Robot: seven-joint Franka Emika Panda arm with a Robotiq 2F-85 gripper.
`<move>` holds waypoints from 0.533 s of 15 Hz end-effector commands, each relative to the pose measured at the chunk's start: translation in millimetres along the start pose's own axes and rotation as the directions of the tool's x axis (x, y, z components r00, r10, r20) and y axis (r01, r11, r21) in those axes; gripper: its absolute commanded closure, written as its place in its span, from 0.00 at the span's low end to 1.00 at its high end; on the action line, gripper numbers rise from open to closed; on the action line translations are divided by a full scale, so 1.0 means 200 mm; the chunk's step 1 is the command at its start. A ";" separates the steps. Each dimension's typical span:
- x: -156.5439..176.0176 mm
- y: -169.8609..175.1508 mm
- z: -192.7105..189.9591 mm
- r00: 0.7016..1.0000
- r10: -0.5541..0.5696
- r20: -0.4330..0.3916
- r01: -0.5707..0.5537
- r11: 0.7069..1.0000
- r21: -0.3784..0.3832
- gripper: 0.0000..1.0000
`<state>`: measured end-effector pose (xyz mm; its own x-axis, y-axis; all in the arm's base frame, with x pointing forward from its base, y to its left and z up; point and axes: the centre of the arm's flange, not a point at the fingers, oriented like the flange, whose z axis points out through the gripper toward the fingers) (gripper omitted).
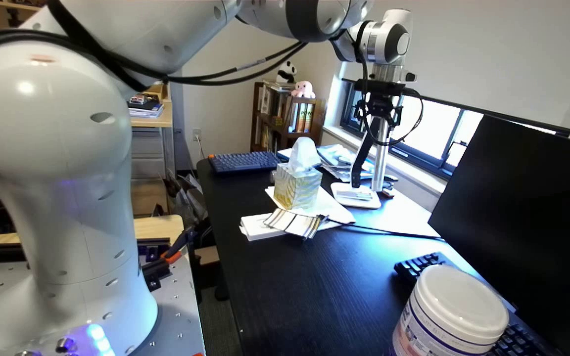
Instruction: Push the lamp downwards
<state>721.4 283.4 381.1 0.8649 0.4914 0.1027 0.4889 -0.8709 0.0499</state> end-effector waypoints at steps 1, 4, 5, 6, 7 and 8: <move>-0.25 0.03 -0.11 0.998 -0.008 0.067 0.008 1.000 -0.005 0.00; -0.31 0.16 -0.16 0.983 0.181 0.039 -0.179 0.982 -0.064 0.00; -0.32 0.22 -0.17 0.971 0.239 0.024 -0.236 0.969 -0.074 0.00; -0.32 0.27 -0.16 0.956 0.292 0.024 -0.289 0.953 -0.090 0.00; -0.33 0.31 -0.16 0.938 0.346 0.020 -0.342 0.934 -0.104 0.00; -0.34 0.35 -0.15 0.925 0.380 0.021 -0.376 0.920 -0.114 0.00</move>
<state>709.9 211.2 411.2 0.9659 0.2454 0.0822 0.2361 -0.9656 0.1091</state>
